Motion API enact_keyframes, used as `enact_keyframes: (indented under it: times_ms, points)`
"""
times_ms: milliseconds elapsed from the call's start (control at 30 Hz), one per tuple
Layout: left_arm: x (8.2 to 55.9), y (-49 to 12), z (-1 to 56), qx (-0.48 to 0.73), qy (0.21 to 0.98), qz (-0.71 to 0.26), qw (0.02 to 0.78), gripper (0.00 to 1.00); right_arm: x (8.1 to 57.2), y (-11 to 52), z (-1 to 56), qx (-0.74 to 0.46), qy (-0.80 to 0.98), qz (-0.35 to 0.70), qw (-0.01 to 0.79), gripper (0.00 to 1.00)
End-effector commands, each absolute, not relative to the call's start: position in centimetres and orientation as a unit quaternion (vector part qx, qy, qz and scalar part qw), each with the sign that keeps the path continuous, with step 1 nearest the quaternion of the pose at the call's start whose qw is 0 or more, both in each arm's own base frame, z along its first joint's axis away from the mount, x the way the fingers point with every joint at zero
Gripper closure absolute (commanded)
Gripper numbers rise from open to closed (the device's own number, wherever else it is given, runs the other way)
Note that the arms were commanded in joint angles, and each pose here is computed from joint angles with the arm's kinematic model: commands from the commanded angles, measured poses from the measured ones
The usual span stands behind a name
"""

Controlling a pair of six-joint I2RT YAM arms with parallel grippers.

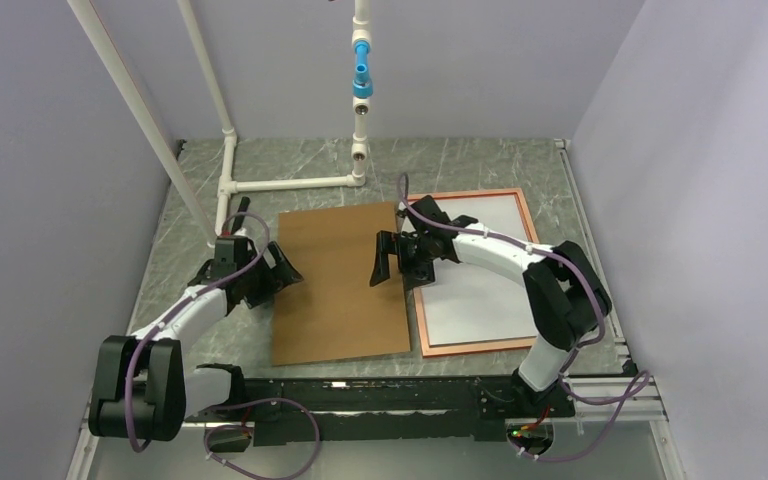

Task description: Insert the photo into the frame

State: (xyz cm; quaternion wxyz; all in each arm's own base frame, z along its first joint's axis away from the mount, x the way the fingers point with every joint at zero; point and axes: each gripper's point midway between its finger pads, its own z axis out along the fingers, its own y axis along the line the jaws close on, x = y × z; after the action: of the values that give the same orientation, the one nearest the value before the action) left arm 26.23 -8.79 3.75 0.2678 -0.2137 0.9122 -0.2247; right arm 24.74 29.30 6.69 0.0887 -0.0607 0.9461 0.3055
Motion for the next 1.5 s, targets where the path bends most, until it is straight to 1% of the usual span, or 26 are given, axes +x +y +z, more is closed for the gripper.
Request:
enact_keyframes:
  times_ms: [0,200,300,633,667,700,833,1100,1467]
  points:
    - [22.7,-11.5,1.9,-0.213,0.925,-0.252,0.187,0.06,24.6,30.2,10.3,-0.082,0.928,0.343,0.118,0.02]
    - [22.6,-13.8,2.3,-0.191,0.93,-0.256,0.183,0.06,24.1,28.4,10.6,-0.082,0.938,0.312,0.131,0.01]
    - [22.6,-14.5,2.2,-0.183,0.933,-0.253,0.179,0.06,23.8,26.9,9.9,-0.076,0.945,0.289,0.132,0.01]
    - [21.8,-13.0,0.9,-0.186,0.946,-0.204,0.17,0.04,24.2,20.2,5.6,-0.032,0.97,0.202,0.129,0.0]
    - [21.7,-13.0,0.8,-0.186,0.946,-0.203,0.169,0.04,24.6,19.7,6.7,-0.029,0.966,0.211,0.148,0.0]
    - [21.7,-12.9,0.8,-0.187,0.947,-0.201,0.17,0.04,24.7,19.2,5.3,-0.021,0.97,0.204,0.132,0.0]
    - [21.6,-12.6,0.7,-0.185,0.948,-0.194,0.17,0.04,25.4,19.0,5.1,-0.005,0.962,0.243,0.128,0.0]
    - [21.1,-12.6,0.1,-0.18,0.95,-0.195,0.165,0.07,26.2,21.6,6.2,0.006,0.934,0.337,0.12,0.03]
    - [21.1,-13.0,-0.1,-0.179,0.948,-0.208,0.164,0.09,27.0,23.3,5.5,0.022,0.919,0.381,0.099,0.07]
